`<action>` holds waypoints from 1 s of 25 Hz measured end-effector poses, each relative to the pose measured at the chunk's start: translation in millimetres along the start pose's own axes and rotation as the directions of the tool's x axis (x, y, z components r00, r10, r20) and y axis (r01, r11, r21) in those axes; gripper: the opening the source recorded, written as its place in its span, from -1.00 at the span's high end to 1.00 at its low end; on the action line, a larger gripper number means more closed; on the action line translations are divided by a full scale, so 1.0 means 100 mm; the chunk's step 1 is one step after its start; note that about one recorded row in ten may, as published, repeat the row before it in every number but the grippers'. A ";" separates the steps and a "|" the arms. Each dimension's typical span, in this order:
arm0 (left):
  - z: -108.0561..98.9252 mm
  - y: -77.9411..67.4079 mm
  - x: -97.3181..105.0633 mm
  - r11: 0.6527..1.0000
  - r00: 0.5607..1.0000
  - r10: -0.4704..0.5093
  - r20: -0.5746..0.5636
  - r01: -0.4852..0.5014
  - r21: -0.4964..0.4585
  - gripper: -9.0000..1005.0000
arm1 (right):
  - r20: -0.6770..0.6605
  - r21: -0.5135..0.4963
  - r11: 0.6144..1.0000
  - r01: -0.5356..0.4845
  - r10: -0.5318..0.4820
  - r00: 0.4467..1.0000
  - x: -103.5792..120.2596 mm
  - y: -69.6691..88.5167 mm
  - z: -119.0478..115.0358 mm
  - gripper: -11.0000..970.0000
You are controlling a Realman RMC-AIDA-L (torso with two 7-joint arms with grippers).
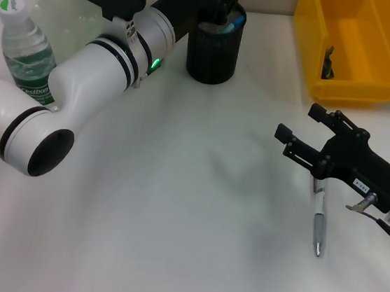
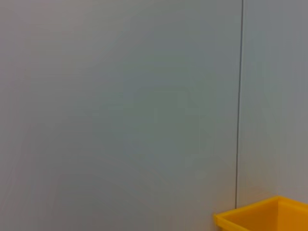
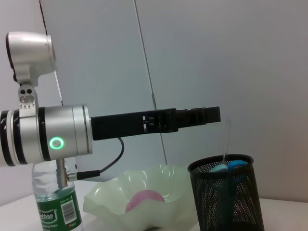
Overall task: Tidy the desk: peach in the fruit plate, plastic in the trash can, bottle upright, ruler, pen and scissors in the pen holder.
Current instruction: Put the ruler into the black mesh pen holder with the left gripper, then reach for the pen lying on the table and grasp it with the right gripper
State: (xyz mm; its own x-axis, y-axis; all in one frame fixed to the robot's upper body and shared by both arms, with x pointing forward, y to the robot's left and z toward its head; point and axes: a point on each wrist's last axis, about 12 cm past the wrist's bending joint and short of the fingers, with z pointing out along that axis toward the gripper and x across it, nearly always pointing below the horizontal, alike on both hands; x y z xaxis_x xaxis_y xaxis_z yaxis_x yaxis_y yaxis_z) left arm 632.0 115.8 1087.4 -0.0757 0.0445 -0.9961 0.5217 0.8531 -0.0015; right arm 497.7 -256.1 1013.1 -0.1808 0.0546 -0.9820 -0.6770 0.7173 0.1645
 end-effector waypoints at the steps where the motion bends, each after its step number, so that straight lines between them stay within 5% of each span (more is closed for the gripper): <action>1: 0.00 0.00 0.00 1.000 1.000 -0.002 0.002 0.002 -0.001 0.39 | 0.000 0.001 1.000 0.000 0.000 1.000 0.00 0.00 0.00 -0.71; 9: -0.07 0.01 0.02 1.000 0.999 -0.027 0.040 0.027 -0.004 -0.16 | 0.005 0.007 1.000 -0.005 0.005 1.000 0.00 -0.01 -0.01 -0.71; 14: -0.20 -0.01 0.04 0.993 0.992 -0.093 0.089 0.086 0.080 -0.58 | 0.026 0.030 0.999 -0.025 0.024 0.999 -0.02 -0.04 -0.04 -0.71; 19: -0.41 0.08 0.05 0.955 0.967 -0.215 0.138 0.179 0.236 -0.64 | 0.058 0.039 0.997 -0.066 0.064 0.996 -0.08 -0.11 -0.12 -0.71; 25: -0.70 0.22 0.09 0.891 0.964 -0.242 0.109 0.177 0.417 -0.72 | 0.069 0.025 0.994 -0.108 0.106 0.992 -0.13 -0.18 -0.19 -0.71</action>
State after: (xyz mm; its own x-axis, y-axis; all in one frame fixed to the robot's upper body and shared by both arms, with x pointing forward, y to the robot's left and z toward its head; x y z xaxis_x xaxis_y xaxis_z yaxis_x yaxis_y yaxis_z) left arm 582.9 171.3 1084.9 -0.1067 -0.2207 -0.9695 0.8062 0.5515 -0.2142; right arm 498.3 -283.0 1025.1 -0.2021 0.1781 -0.9630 -0.6353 0.7245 0.2673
